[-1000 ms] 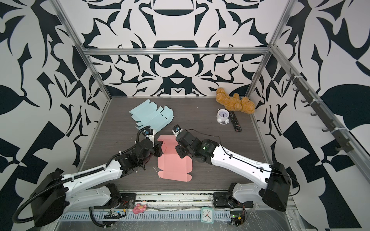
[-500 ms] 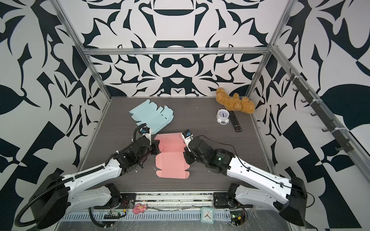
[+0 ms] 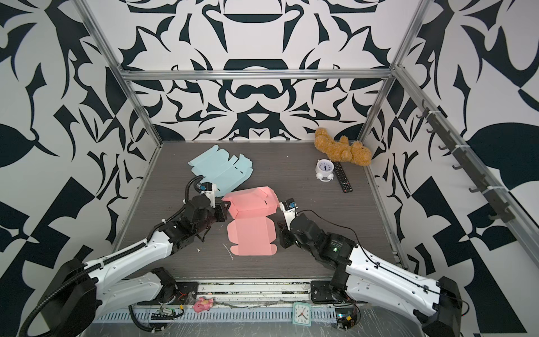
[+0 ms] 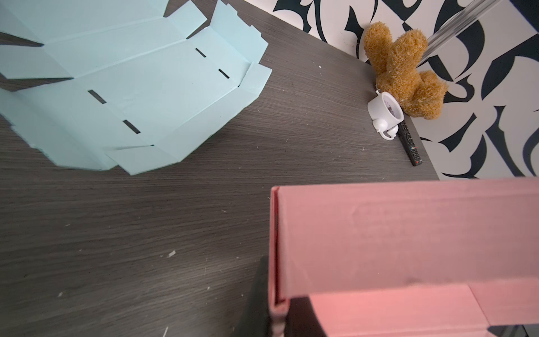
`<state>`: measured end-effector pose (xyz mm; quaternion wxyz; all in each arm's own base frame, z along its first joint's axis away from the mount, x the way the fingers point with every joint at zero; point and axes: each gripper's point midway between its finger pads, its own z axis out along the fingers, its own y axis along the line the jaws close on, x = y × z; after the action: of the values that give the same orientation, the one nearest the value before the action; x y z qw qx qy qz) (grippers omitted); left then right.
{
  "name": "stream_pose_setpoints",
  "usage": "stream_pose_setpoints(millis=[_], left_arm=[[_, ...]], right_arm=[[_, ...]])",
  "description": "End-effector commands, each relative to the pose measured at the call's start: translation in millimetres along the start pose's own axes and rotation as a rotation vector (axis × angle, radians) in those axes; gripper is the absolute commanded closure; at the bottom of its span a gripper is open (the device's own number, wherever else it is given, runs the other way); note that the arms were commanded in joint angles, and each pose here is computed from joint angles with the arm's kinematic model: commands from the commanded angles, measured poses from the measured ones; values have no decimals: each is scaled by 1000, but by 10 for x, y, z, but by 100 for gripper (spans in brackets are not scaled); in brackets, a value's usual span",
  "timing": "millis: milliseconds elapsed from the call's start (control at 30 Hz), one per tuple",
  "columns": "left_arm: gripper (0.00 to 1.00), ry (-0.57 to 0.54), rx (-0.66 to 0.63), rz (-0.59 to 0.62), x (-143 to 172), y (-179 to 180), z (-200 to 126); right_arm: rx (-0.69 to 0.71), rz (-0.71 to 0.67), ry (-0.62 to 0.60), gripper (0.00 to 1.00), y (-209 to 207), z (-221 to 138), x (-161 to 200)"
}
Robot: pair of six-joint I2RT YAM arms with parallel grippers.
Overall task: Assemble paper box
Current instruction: Fold the bottom flaps of a flat cardboard box at the center of the table.
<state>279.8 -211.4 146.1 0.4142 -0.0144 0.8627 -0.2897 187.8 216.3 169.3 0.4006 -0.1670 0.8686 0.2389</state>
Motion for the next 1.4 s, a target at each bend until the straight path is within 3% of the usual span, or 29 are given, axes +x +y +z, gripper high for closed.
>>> stream_pose_setpoints(millis=[0, 700, 1367], left_arm=[[96, -12, 51, -39, -37, -84, -41], [96, -5, 94, -41, 24, -117, -33], [95, 20, 144, -47, 140, -149, 12]], right_arm=[[-33, 51, -119, 100, 109, -63, -324], [-7, 51, -179, 100, 221, 24, -673], [2, 12, -96, 100, 275, 254, -555]])
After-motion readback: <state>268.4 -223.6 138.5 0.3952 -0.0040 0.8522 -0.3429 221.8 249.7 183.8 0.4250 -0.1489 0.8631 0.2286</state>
